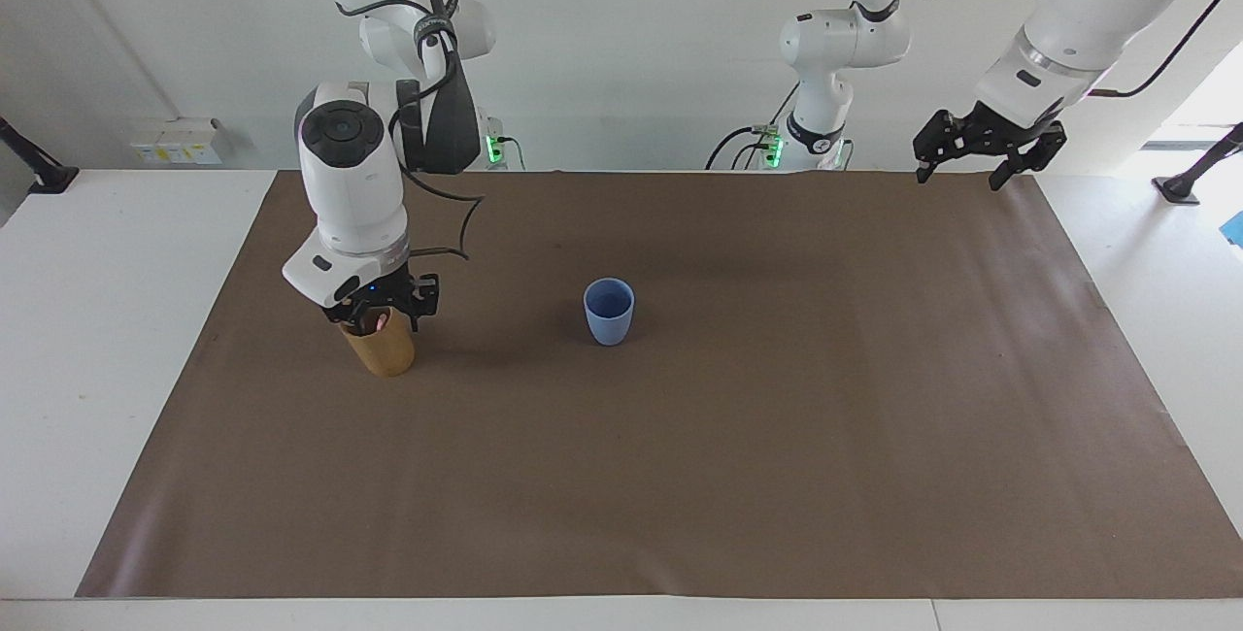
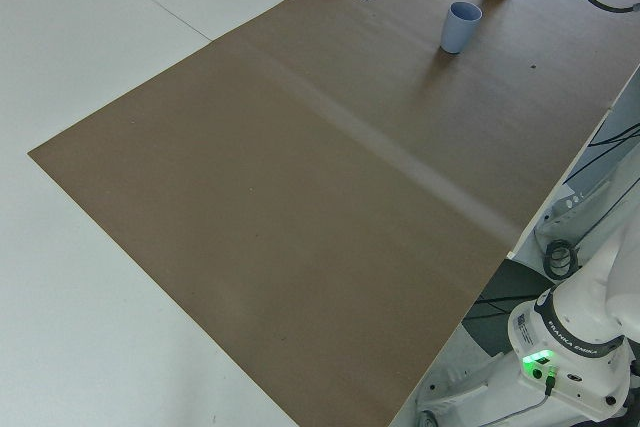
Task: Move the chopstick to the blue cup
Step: 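Retract the left gripper while the right gripper reaches the tan cup, then grasp the pink stick in the tan cup with the right gripper and lift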
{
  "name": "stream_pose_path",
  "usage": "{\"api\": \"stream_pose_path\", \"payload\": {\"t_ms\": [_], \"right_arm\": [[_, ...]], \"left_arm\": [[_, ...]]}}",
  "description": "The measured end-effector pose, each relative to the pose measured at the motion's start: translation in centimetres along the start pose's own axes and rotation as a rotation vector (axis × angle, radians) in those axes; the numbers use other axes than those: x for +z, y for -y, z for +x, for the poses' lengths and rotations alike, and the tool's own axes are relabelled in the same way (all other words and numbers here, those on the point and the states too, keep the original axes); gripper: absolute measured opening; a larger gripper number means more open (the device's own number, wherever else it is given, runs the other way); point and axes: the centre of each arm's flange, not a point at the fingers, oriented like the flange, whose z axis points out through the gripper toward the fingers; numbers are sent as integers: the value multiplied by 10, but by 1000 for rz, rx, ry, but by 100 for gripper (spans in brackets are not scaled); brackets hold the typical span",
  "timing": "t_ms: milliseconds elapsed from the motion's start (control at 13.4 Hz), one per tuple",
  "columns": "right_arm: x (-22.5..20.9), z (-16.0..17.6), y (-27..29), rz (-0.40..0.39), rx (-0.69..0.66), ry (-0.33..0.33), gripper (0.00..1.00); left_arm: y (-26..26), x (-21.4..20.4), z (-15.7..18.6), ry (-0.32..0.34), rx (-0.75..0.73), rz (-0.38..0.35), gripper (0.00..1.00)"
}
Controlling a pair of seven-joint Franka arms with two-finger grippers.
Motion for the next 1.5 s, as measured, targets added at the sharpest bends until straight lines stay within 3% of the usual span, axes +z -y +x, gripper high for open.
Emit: {"api": "stream_pose_path", "payload": {"t_ms": [75,374,449,972,1346,1495], "right_arm": [[0,0,0,-3,-8,0,67],[-2,-1,-2,-15,-20,-3,17],[-6,-2,-4,-20,-25,-9,10],[-71,-32,-61,-25,10,-106,10],[-129,-59,-73,65,68,-211,10],[-139,-62,-67,144,84,-239,10]], "left_arm": [[-1,-9,-6,1,0,1,100],[3,-16,-10,-8,-8,1,100],[4,-17,-11,-13,-10,2,100],[10,-22,-13,-33,-22,2,100],[2,-22,-11,-41,-8,4,100],[5,-22,-12,-41,-14,3,100]]}}
